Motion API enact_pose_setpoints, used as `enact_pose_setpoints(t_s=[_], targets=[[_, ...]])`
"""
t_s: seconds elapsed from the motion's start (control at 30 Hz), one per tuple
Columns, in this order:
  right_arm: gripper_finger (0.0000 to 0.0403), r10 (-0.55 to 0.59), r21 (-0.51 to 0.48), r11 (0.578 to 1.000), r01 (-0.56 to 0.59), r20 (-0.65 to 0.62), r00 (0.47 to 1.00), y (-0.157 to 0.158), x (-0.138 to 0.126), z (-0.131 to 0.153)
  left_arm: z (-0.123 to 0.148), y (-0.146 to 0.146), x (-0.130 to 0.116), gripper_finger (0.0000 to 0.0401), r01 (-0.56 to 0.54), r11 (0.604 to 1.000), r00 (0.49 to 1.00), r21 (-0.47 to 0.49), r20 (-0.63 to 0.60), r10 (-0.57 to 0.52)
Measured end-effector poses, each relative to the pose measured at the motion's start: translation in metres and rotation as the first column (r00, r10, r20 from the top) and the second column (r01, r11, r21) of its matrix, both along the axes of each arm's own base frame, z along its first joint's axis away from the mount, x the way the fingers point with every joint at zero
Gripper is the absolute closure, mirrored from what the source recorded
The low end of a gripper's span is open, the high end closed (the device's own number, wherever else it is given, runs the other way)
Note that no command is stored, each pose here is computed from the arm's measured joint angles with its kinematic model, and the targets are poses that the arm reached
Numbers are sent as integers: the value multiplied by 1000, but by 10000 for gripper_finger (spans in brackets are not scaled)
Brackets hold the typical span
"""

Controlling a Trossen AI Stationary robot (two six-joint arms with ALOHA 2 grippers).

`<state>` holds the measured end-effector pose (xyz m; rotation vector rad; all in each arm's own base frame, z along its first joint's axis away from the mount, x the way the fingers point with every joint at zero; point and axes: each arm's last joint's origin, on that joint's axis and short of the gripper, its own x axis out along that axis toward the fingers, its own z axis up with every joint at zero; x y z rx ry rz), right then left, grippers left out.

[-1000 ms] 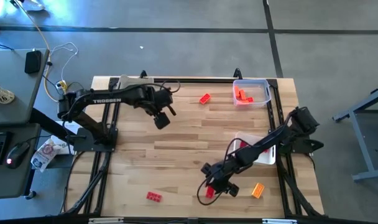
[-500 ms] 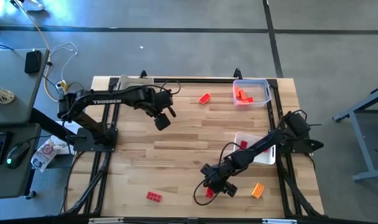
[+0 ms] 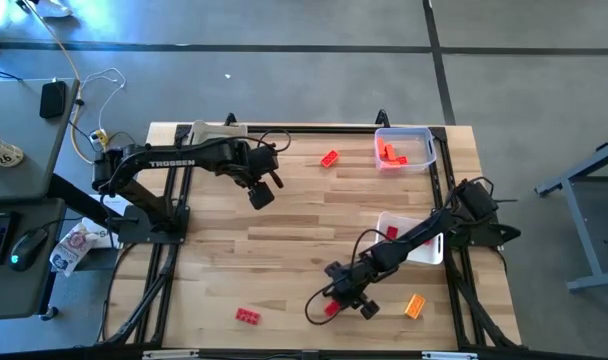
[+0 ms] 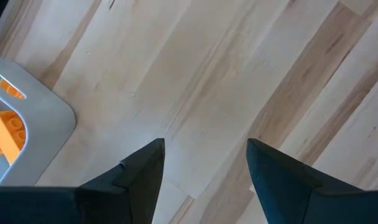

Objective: Sort & place blocks by color
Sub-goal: Put the red block into the white bin

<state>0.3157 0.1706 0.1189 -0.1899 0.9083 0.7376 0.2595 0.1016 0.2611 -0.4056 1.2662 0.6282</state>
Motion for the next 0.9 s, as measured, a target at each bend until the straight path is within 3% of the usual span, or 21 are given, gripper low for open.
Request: enact_pose_setpoints(t_s=[0.23, 0.47, 0.63, 0.9], targets=[[291, -190, 33, 981, 193, -69, 979, -1, 1, 3, 0, 0, 0, 190, 58, 998, 998, 13, -13, -58], [291, -478, -35, 879, 476, -47, 877, -11, -4, 21, 0, 1, 1, 190, 113, 993, 994, 28, -15, -113], [291, -641, -105, 761, 640, 22, 767, -20, -15, 41, 2, 2, 5, 189, 152, 987, 988, 56, 14, -153], [291, -851, -170, 483, 859, 140, 506, -43, -41, 74, 5, 5, 14, 189, 211, 969, 972, 125, 83, -222]])
